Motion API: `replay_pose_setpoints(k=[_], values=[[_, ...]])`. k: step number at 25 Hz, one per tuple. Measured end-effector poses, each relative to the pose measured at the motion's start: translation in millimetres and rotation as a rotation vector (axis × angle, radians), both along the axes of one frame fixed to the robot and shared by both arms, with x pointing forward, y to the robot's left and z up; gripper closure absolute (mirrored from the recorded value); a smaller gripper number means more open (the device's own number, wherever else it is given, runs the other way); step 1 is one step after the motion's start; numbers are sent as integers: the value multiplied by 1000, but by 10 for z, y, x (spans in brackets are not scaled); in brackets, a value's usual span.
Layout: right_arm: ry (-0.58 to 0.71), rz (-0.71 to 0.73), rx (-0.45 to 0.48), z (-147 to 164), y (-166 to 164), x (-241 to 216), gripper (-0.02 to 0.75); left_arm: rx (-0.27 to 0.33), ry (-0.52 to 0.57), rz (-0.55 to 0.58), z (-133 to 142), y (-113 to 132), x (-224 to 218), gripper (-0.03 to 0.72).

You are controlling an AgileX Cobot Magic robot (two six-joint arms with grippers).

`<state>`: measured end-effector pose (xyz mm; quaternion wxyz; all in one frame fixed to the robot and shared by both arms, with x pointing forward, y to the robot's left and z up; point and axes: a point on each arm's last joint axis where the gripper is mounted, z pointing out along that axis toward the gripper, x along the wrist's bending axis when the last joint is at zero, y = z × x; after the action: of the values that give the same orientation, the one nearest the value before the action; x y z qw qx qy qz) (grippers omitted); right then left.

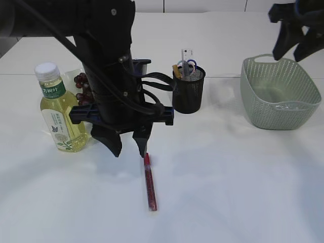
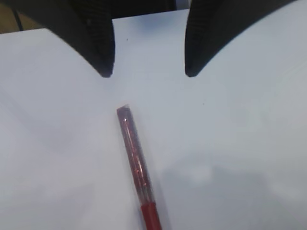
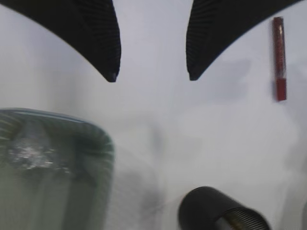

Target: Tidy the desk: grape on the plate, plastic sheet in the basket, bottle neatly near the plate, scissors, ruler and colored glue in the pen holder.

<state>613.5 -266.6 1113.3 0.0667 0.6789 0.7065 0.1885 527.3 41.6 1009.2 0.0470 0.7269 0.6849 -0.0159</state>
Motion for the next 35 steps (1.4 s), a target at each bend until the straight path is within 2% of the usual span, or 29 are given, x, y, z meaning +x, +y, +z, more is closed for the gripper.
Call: replay_pose_setpoints(k=[3,7,12,15,20,29,35], values=[[2,-89,-4,-1,-335,13,372,-14,-16,40,-63,-33,43,337],[2,-160,2,0,-594,4,372,-2,13,91,-273,-93,90,337],[6,-164,71,-10,-560,22,372,13,58,157,-557,-159,134,337],[17,-163,109,-47,-532,51,373,-5,47,187,-641,-193,170,337],[25,-164,120,-76,-525,69,373,-33,16,234,-749,-238,232,337],[31,-165,123,-100,-525,83,372,25,35,259,-1005,-233,261,337],[34,-166,125,-109,-524,88,373,42,15,246,-1013,-217,279,337]])
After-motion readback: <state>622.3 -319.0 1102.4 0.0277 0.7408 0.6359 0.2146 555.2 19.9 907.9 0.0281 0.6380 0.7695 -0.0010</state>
